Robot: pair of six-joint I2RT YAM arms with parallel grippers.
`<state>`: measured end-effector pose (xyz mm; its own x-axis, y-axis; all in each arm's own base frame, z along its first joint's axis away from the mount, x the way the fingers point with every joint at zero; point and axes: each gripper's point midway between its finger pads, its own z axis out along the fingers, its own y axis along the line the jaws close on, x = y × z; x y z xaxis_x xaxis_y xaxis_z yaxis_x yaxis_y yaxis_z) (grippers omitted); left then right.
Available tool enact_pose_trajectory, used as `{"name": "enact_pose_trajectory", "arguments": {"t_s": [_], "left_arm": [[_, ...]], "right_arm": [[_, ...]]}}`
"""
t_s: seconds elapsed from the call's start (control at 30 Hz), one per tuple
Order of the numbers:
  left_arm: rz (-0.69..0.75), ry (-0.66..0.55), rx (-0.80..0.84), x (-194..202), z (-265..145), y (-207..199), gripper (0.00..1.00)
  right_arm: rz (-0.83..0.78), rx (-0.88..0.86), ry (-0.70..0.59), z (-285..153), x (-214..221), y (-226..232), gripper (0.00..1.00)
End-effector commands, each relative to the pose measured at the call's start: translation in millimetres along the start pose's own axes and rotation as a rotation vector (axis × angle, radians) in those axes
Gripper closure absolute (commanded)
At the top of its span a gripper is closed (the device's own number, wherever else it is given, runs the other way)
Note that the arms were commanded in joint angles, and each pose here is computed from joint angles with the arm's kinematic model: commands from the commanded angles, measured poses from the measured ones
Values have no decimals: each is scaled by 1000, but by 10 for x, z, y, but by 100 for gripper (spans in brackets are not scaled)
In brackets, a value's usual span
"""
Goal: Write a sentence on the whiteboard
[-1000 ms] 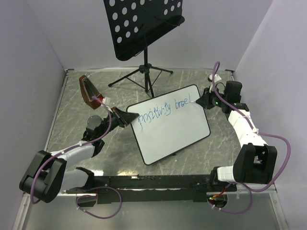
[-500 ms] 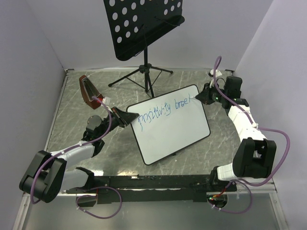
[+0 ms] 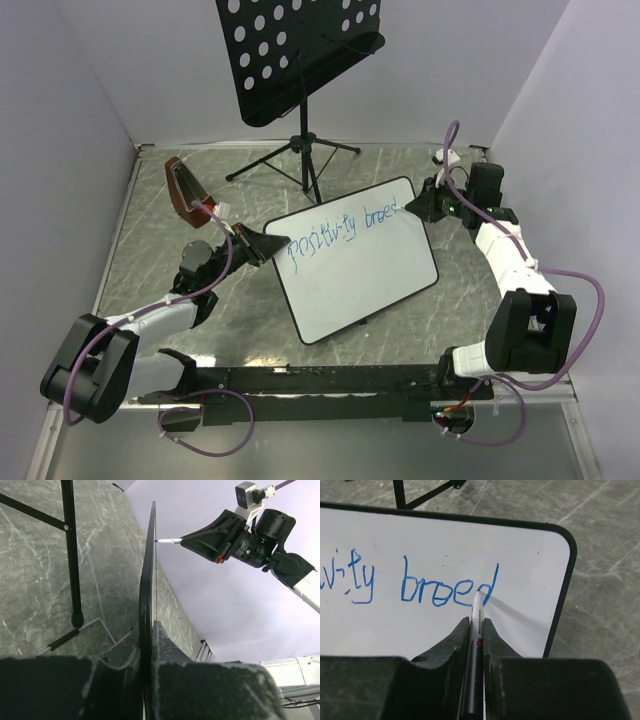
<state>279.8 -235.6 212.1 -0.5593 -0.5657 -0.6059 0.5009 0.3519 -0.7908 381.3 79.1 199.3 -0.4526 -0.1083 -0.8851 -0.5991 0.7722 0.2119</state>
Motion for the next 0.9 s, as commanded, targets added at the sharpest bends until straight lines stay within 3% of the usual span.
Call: {"name": "enact_pose_trajectory", "arguments": {"t_s": [0.0,0.3,0.87], "left_arm": [[123,-48,140,-185,41,-351,99],[128,-50,143,-196,36,-369,99],[124,-49,142,-206,57,-368,99]], "right_arm": [[-35,-24,11,-73,99,110,100],[-37,19,15,-126,136,36,100],[-25,39,-32,-81,-215,-128,100]]}}
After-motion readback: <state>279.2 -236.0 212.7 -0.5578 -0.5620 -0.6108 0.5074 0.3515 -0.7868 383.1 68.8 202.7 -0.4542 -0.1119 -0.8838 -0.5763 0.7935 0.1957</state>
